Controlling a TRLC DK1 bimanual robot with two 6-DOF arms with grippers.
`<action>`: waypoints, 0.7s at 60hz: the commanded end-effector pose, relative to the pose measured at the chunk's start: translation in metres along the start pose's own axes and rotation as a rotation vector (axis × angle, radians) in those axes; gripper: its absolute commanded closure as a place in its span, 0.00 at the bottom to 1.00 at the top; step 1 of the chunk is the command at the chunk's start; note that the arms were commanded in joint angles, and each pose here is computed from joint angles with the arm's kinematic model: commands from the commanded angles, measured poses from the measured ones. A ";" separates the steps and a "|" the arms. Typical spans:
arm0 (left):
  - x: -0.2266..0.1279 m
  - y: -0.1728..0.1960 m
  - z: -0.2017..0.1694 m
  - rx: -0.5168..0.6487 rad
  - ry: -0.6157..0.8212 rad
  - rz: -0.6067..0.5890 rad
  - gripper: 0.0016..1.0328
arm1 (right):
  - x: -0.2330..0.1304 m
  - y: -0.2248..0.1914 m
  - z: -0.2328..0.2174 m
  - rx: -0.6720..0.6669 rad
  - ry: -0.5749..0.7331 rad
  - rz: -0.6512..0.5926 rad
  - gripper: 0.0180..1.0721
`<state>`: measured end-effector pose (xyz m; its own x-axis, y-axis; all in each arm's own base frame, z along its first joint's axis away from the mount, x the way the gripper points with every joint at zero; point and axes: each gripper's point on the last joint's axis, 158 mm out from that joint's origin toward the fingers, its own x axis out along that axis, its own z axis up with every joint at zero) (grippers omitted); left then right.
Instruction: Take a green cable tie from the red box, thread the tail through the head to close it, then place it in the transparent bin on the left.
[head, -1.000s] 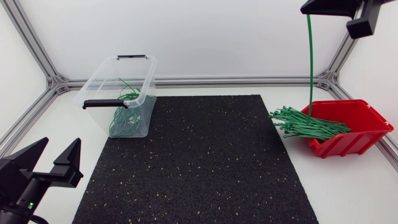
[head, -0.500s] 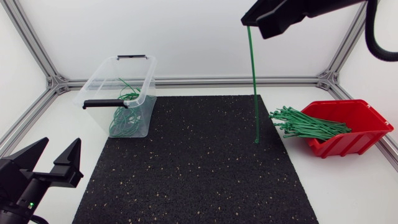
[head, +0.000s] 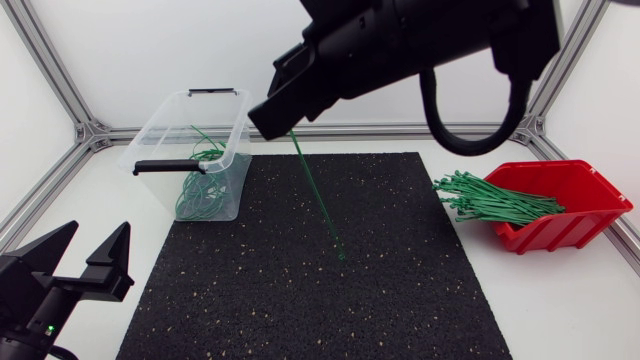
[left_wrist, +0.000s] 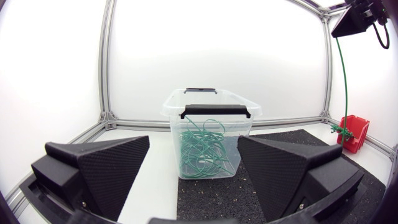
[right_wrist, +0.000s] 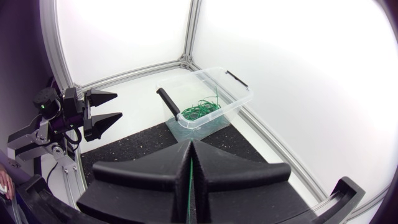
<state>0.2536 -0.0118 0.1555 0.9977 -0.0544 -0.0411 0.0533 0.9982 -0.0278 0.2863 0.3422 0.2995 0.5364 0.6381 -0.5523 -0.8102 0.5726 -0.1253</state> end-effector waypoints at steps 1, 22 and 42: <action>0.002 -0.001 -0.027 -0.016 0.070 -0.003 0.04 | 0.021 0.006 -0.011 0.092 0.038 0.018 0.95; 0.001 -0.001 -0.027 -0.016 0.071 -0.003 0.04 | 0.058 0.003 -0.025 0.460 0.066 0.088 0.95; 0.001 -0.001 -0.027 -0.016 0.071 -0.005 0.04 | 0.085 -0.016 -0.051 0.758 0.032 0.082 0.95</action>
<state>0.2535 -0.0129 0.1555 0.9974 -0.0586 -0.0411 0.0575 0.9980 -0.0277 0.3281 0.3706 0.2299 0.4457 0.7026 -0.5547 -0.5582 0.7026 0.4414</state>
